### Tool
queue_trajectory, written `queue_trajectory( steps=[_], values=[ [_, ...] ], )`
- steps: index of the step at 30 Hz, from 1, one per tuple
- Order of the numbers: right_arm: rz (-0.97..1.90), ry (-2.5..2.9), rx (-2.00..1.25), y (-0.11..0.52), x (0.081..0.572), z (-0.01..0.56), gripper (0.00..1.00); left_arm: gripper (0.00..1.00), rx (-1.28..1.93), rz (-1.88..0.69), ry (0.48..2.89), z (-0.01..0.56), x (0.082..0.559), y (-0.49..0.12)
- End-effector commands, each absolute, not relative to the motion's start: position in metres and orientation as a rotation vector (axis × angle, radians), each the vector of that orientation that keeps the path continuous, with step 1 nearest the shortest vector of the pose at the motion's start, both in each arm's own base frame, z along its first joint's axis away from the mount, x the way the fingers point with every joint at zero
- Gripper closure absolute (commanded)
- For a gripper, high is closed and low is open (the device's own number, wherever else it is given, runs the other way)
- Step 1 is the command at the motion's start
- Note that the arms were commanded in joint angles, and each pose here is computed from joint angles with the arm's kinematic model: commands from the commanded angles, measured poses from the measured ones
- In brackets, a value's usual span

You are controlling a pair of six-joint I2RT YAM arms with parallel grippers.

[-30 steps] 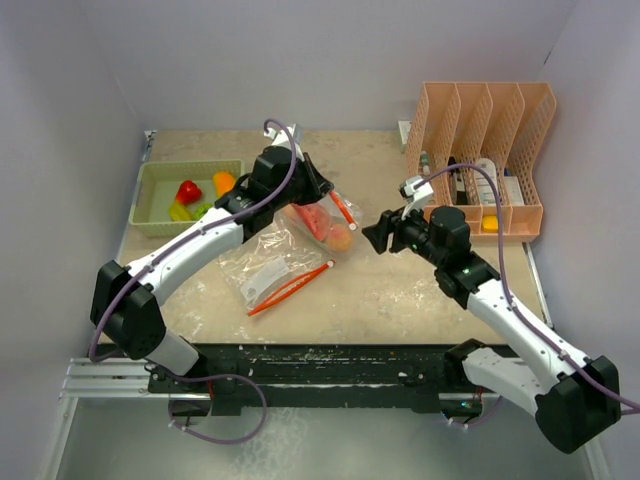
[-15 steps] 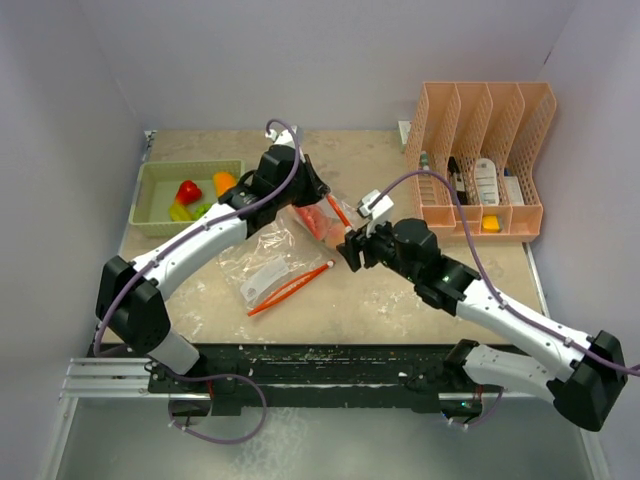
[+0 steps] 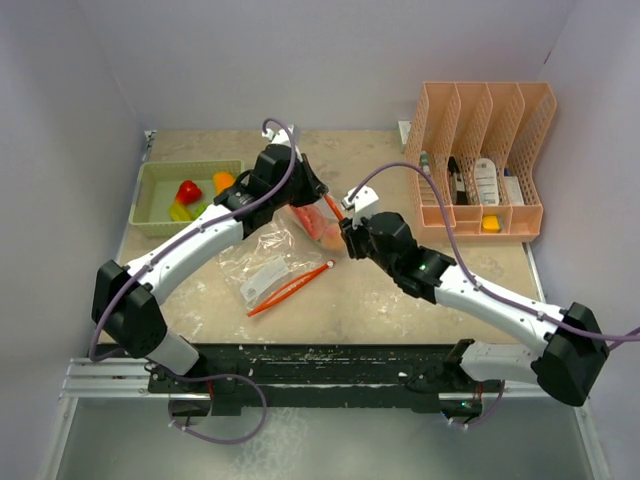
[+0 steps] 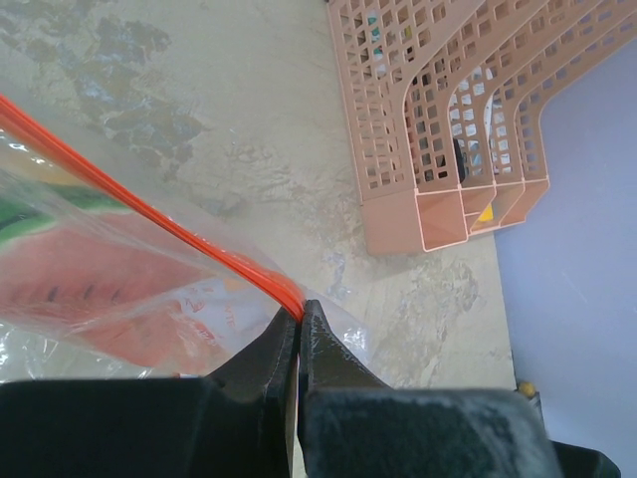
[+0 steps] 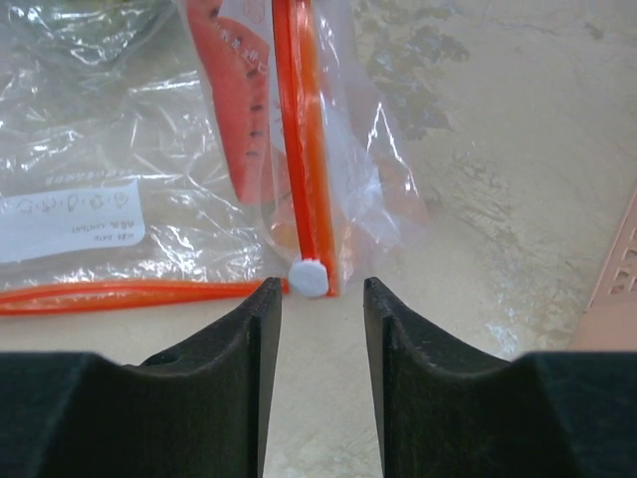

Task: Open the zip-top bag and remove the fake food
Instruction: Pick up the zipper food storage bag at the center of the board.

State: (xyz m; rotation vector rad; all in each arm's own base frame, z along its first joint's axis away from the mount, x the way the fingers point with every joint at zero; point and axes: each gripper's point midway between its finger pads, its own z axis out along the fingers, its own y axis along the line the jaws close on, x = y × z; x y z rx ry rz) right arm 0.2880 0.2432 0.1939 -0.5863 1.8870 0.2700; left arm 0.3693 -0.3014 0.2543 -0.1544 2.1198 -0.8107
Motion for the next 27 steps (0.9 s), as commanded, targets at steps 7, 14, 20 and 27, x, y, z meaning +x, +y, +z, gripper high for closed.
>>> queue_trajectory(
  steps=[7, 14, 20, 27],
  values=[
    [0.279, 1.774, -0.48, 0.256, 0.312, 0.246, 0.87, 0.96, -0.129, -0.859, 2.042, 0.29, 0.361, -0.298],
    [0.306, 1.756, -0.489, 0.26, 0.311, 0.255, 1.0, 0.94, -0.127, -0.859, 2.047, 0.288, 0.359, -0.297],
    [0.306, 1.756, -0.534, 0.271, 0.317, 0.245, 0.47, 0.96, -0.119, -0.876, 2.047, 0.288, 0.359, -0.3],
    [0.295, 1.817, -0.524, 0.278, 0.324, 0.228, 0.66, 0.96, -0.112, -0.872, 2.045, 0.29, 0.357, -0.297]
  ],
)
